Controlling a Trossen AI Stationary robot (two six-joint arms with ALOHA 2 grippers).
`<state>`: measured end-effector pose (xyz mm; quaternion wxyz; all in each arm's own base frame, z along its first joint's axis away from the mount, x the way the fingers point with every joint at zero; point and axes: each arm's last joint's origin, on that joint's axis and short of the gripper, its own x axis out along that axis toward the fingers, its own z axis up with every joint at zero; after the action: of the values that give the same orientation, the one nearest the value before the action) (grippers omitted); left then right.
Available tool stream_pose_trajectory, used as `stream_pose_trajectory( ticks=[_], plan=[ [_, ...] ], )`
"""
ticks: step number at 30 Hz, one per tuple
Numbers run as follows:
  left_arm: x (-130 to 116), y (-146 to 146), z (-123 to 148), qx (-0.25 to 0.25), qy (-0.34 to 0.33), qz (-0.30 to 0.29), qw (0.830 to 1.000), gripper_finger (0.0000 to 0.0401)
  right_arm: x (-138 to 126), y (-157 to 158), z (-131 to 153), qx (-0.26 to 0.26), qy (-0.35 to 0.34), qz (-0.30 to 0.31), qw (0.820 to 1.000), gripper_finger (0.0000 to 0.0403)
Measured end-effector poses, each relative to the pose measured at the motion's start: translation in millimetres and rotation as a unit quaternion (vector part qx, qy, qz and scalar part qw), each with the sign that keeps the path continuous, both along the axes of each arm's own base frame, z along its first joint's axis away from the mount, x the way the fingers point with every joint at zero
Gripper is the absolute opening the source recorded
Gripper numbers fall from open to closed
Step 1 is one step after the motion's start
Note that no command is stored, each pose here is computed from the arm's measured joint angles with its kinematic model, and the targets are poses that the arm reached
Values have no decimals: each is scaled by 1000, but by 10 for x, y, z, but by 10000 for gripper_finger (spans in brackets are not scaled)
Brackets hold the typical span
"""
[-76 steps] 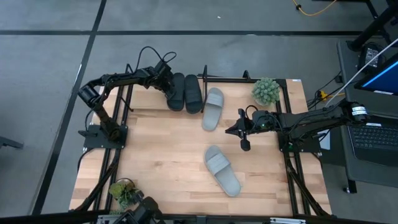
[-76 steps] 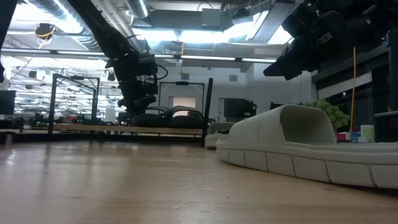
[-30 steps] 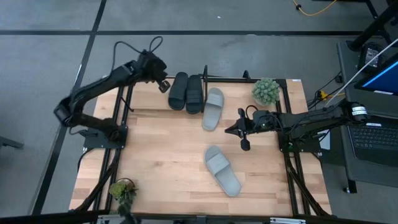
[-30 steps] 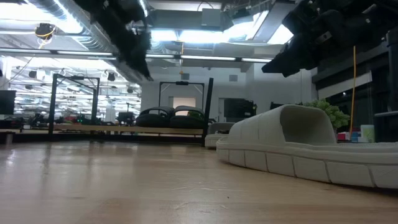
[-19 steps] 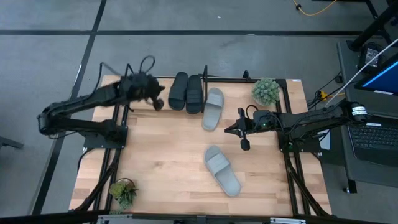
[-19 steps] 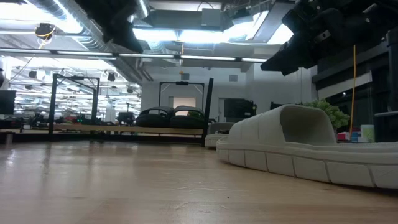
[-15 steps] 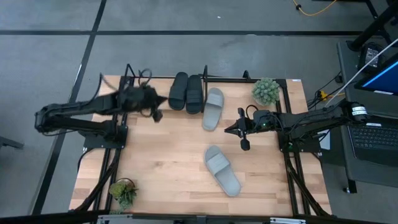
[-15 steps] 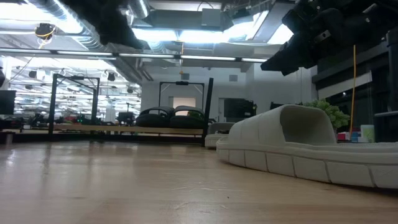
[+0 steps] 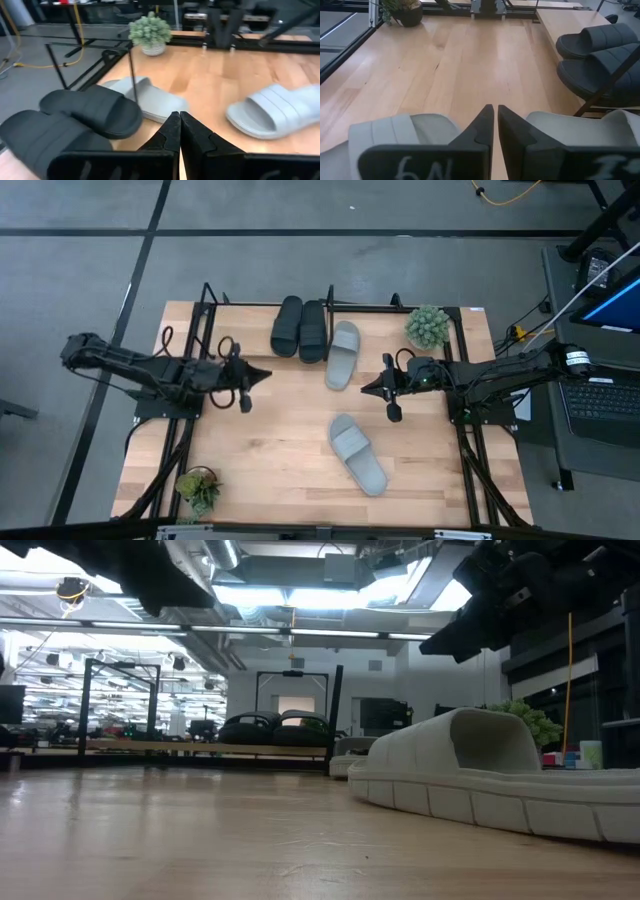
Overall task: Pick and place slides into the shelf
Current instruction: Put the top gray slides on the shelf
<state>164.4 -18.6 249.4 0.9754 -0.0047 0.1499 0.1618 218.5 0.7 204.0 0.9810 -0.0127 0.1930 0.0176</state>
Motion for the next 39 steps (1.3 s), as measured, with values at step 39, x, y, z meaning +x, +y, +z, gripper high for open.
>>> stream_pose_trajectory(
  ticks=[39],
  plan=[
    [-270,-591,-549,4,-30,-118,993,0,192,862,606,-71,35,26,997,2]
  ],
)
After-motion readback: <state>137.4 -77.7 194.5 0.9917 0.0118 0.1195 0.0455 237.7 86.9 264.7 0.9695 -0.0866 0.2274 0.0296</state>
